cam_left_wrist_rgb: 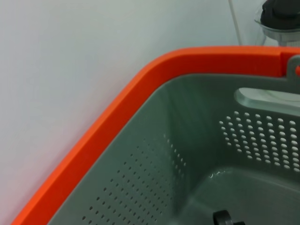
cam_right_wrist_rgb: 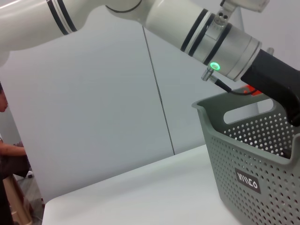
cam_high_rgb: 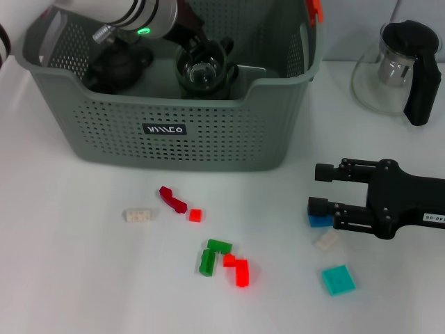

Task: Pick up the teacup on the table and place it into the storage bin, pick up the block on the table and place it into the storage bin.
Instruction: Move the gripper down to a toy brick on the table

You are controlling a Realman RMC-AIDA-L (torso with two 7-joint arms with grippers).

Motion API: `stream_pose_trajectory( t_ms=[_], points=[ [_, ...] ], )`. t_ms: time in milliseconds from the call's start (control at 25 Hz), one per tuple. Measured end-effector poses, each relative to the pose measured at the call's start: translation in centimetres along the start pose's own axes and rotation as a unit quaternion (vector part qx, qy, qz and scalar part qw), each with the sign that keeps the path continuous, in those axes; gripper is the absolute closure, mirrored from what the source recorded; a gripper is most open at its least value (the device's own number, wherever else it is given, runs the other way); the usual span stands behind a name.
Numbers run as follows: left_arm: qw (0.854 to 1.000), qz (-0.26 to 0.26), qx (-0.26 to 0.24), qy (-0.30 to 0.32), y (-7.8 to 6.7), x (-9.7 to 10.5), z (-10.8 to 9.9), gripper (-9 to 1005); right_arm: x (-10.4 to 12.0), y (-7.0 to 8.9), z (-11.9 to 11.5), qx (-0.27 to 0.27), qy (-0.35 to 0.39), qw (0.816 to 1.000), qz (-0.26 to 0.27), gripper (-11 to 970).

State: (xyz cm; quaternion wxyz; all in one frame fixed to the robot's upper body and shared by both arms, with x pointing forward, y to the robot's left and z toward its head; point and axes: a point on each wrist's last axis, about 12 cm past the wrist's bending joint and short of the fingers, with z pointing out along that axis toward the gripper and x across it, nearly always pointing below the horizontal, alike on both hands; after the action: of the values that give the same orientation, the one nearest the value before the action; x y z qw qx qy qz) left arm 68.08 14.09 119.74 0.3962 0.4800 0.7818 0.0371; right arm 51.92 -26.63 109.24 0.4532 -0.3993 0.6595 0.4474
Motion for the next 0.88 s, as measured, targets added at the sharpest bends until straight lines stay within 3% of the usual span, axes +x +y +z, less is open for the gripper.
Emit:
stream_pose_trajectory(
  t_ms=[880],
  points=[
    [0.999, -0.018, 0.031, -0.008, 0.4, 0.3, -2.1, 454, -0.3, -0.2, 0.1, 0.001, 0.001, 1.000, -0.003, 294]
  ],
)
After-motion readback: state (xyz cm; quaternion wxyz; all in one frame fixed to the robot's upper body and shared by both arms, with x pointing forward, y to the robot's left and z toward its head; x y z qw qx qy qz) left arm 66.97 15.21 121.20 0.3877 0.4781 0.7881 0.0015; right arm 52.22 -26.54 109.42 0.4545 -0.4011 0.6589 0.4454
